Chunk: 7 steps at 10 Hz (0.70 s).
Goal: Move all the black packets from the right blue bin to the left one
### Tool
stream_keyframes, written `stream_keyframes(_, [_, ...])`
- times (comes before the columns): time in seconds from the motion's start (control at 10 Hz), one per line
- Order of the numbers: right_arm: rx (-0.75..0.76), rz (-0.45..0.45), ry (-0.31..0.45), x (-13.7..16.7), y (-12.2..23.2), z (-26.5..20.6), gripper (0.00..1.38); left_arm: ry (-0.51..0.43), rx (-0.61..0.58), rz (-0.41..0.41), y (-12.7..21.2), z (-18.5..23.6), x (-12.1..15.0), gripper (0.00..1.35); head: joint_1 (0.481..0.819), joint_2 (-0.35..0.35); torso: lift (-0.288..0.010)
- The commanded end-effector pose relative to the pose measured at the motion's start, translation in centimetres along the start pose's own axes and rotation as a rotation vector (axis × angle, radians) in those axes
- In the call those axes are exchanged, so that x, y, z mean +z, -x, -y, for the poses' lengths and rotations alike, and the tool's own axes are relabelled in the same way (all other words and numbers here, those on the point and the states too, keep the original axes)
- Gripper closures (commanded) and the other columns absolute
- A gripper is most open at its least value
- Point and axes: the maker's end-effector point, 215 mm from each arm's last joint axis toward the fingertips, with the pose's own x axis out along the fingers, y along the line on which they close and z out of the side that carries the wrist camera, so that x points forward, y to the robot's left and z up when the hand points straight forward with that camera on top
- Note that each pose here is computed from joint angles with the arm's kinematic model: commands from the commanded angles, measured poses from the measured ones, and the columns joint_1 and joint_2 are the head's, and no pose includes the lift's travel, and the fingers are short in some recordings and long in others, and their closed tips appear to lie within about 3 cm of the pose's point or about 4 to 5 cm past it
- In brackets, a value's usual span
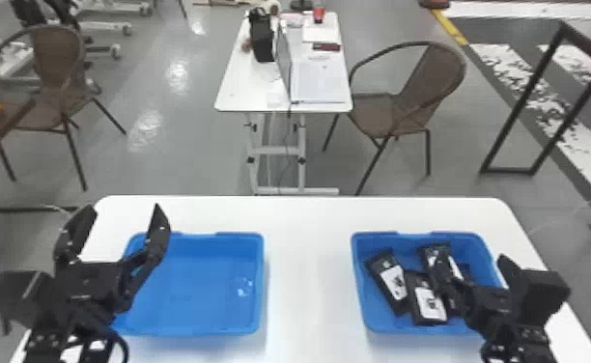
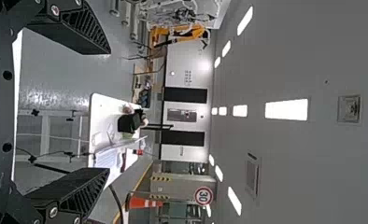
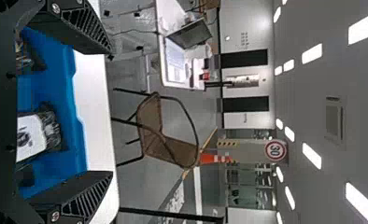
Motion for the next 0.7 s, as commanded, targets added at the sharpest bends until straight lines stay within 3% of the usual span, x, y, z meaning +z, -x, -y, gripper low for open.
stream_keyframes(0.0, [-0.026,-0.097,-0.002,-3.8,-0.6,2.5,0.1,0.014,-0.003,-0.01,0.1,0.0,-0.4,0.13,0.695,-0.046,0.0])
stream_keyframes(0.6, [0.021,-0.264,0.062,-8.2,-5.5,4.1,0.1,0.02,-0.025,-0.019,0.0,0.1,-0.6,0.13,0.695,-0.102,0.0])
